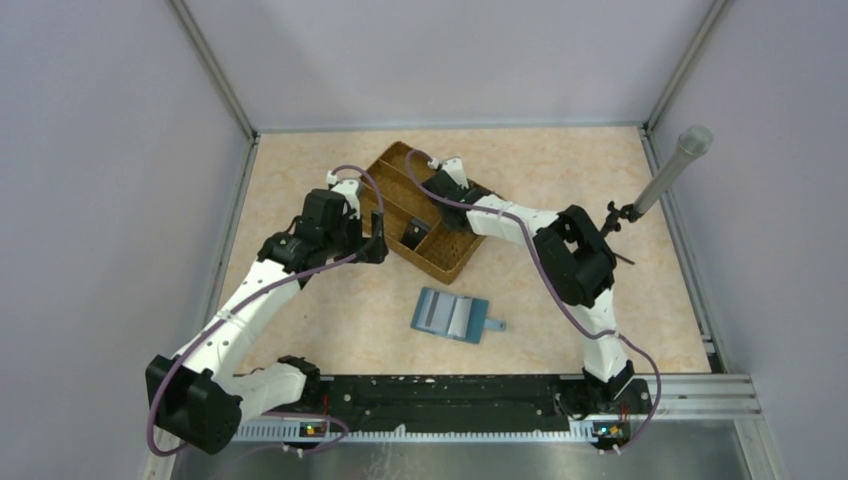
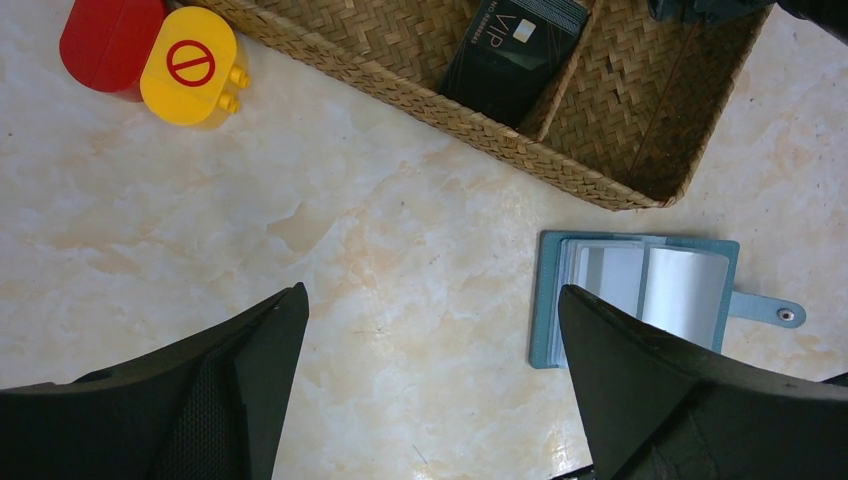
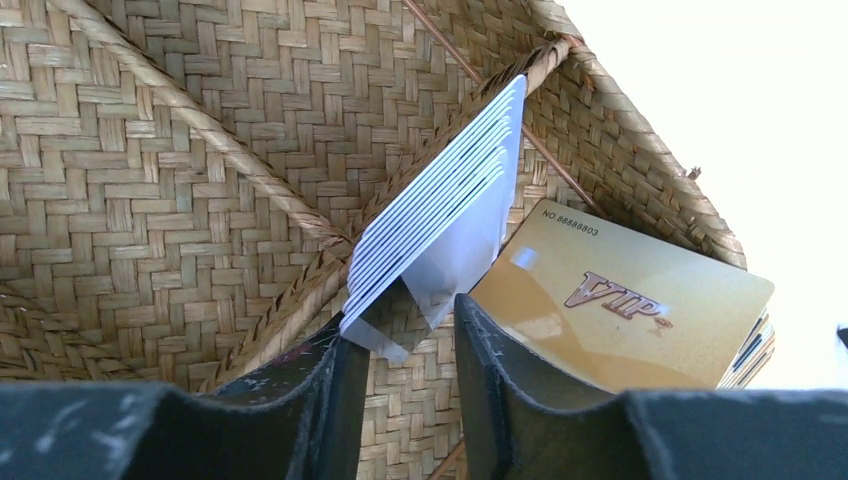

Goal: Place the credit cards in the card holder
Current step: Pick up the credit card from the storage box.

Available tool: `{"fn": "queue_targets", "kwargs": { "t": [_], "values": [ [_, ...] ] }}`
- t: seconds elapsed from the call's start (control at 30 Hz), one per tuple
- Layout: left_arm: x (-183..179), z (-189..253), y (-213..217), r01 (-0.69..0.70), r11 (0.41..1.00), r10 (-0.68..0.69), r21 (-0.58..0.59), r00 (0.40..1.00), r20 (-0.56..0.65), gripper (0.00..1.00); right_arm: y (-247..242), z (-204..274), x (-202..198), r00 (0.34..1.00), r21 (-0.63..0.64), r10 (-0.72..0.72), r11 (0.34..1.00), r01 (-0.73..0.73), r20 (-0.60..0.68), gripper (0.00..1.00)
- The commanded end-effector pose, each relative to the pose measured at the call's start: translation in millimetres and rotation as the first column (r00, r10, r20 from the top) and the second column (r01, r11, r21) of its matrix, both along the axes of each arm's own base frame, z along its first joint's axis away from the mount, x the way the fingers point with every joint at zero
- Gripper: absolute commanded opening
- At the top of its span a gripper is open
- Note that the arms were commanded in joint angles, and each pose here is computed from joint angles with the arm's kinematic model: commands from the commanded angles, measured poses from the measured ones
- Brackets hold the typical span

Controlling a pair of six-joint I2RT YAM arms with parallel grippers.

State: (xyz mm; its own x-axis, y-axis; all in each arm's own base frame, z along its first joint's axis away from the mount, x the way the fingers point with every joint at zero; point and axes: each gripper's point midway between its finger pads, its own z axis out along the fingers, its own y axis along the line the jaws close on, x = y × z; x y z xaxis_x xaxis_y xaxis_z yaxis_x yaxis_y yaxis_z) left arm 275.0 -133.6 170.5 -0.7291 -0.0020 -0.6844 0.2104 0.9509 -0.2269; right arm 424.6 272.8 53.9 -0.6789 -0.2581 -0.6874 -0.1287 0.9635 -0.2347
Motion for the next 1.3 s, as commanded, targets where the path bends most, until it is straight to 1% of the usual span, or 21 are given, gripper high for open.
{"fn": "queue_targets", "kwargs": {
  "t": [0.0,0.1,0.23,0.47,0.67,0.87,1.0,1.13,1.27],
  "values": [
    [5.2,17.9,-0.5,0.007,1.0,-0.006,-0.012,0.999,0.049,0.99,13.9,24.8,13.2,0.995,-0.02,0.007,1.0,-0.005,0.103,0.31],
    [5.1,16.7,-0.5,0.007,1.0,-0.007,-0.012,0.999,0.045,0.99,15.9,26.5,11.2,0.994,-0.024,0.009,1.0,-0.007,0.105,0.24],
    [4.9,16.6,-1.1,0.01,1.0,-0.009,-0.014,0.999,0.044,0.99,21.6,31.4,5.0,0.994,-0.024,0.022,1.0,-0.02,0.11,0.16],
    [4.9,16.0,0.0,0.007,1.0,-0.006,-0.013,0.999,0.043,0.99,27.6,32.1,-7.3,0.996,0.015,0.027,0.999,-0.029,0.089,0.1],
    [4.6,16.2,0.0,0.007,1.0,-0.007,-0.014,0.999,0.044,0.99,19.2,40.8,-18.8,0.996,0.0,-0.023,1.0,0.023,0.09,0.09],
    [4.4,15.9,0.4,0.006,1.0,-0.005,-0.013,0.999,0.044,0.99,3.8,61.8,-26.3,0.986,0.035,-0.098,0.995,0.094,0.134,0.04],
    [4.3,15.6,0.4,0.006,1.0,-0.005,-0.011,0.999,0.044,0.99,2.4,76.8,-29.7,0.983,0.075,-0.101,0.993,0.09,0.152,0.02],
    [4.1,14.4,0.4,0.006,1.0,-0.006,-0.01,0.999,0.041,0.99,-1.5,86.2,-33.7,0.982,0.086,-0.102,0.992,0.089,0.157,0.02],
    [4.0,13.6,-0.1,0.008,1.0,-0.008,-0.011,0.999,0.037,0.99,-1.0,82.3,-33.3,0.985,0.099,-0.083,0.993,0.068,0.154,0.02]
  ]
}}
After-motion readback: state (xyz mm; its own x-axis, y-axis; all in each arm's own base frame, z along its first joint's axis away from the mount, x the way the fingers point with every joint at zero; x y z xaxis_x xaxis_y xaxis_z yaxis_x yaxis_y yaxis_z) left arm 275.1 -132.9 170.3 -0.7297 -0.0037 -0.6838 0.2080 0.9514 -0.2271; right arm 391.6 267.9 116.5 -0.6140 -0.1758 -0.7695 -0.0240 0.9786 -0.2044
